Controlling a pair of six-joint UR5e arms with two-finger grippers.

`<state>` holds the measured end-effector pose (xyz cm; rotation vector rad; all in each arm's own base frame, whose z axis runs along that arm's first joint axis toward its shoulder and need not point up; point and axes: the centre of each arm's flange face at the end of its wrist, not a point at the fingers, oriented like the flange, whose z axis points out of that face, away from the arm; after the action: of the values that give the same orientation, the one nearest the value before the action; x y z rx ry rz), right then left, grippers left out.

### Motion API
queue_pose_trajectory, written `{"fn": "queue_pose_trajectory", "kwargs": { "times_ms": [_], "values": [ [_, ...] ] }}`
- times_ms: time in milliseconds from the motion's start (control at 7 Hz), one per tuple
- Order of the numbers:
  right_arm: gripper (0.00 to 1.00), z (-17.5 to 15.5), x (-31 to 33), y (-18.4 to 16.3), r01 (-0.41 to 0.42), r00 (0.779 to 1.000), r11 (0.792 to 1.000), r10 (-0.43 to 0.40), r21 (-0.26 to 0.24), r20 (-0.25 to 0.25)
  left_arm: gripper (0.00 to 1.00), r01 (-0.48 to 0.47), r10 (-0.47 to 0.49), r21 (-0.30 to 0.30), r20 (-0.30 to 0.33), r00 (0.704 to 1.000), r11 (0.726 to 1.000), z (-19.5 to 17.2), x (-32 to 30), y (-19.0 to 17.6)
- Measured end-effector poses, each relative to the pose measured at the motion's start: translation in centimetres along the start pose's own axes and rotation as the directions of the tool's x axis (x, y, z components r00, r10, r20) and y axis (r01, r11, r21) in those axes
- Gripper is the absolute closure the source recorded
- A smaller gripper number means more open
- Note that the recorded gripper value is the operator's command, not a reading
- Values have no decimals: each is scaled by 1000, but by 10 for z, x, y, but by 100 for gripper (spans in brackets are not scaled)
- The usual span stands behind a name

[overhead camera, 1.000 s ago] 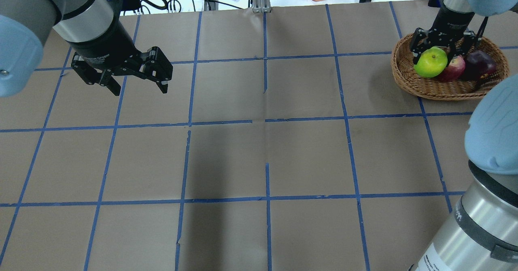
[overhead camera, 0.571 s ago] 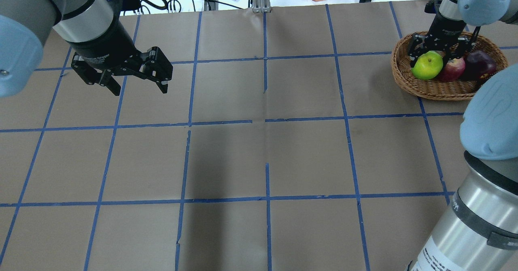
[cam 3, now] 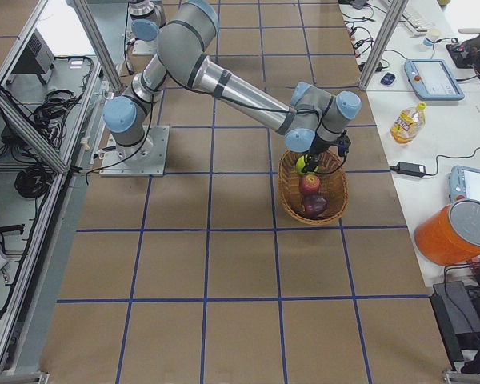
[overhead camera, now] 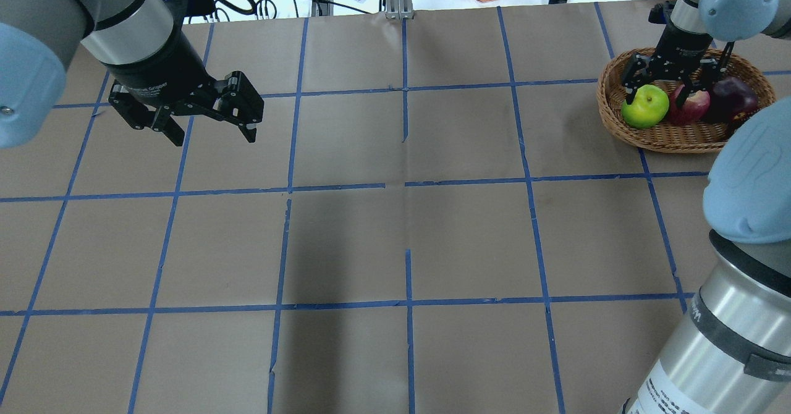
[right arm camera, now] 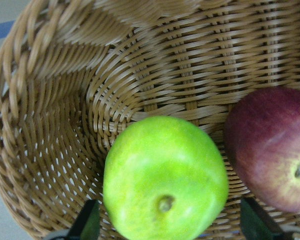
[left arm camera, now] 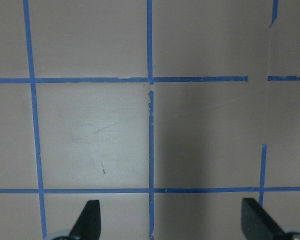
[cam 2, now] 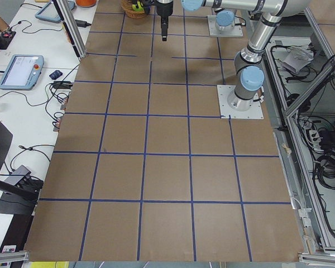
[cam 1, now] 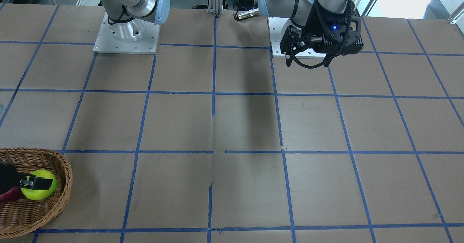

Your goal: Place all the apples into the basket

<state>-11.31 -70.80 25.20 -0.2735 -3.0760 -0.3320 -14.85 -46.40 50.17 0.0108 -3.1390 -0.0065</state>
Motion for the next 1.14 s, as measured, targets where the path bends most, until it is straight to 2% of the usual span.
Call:
{"fn": "queue_pose_trajectory", "kwargs": {
  "times_ms": [286, 571, 714, 1000, 1143],
  "values": [
    [0, -64, -13, 34, 8, 1000, 999, -8, 41, -3, 0, 1, -1, 0, 0, 1000, 1000, 0, 0, 0],
    [0, -144, -52, 103, 48, 999, 997, -47, 66, -11, 0, 0, 0, 0, 0, 1000, 1000, 0, 0, 0],
    [0, -171, -71, 142, 54, 998, 997, -54, 62, -14, 0, 0, 0, -1, 0, 1000, 1000, 0, 0, 0],
    [0, -201, -114, 216, 47, 999, 996, -45, 72, -23, 0, 0, 0, -1, 0, 1000, 1000, 0, 0, 0],
    [0, -200, -149, 244, 42, 999, 996, -40, 73, -31, 0, 0, 0, 0, 0, 1000, 1000, 0, 0, 0]
  ]
}}
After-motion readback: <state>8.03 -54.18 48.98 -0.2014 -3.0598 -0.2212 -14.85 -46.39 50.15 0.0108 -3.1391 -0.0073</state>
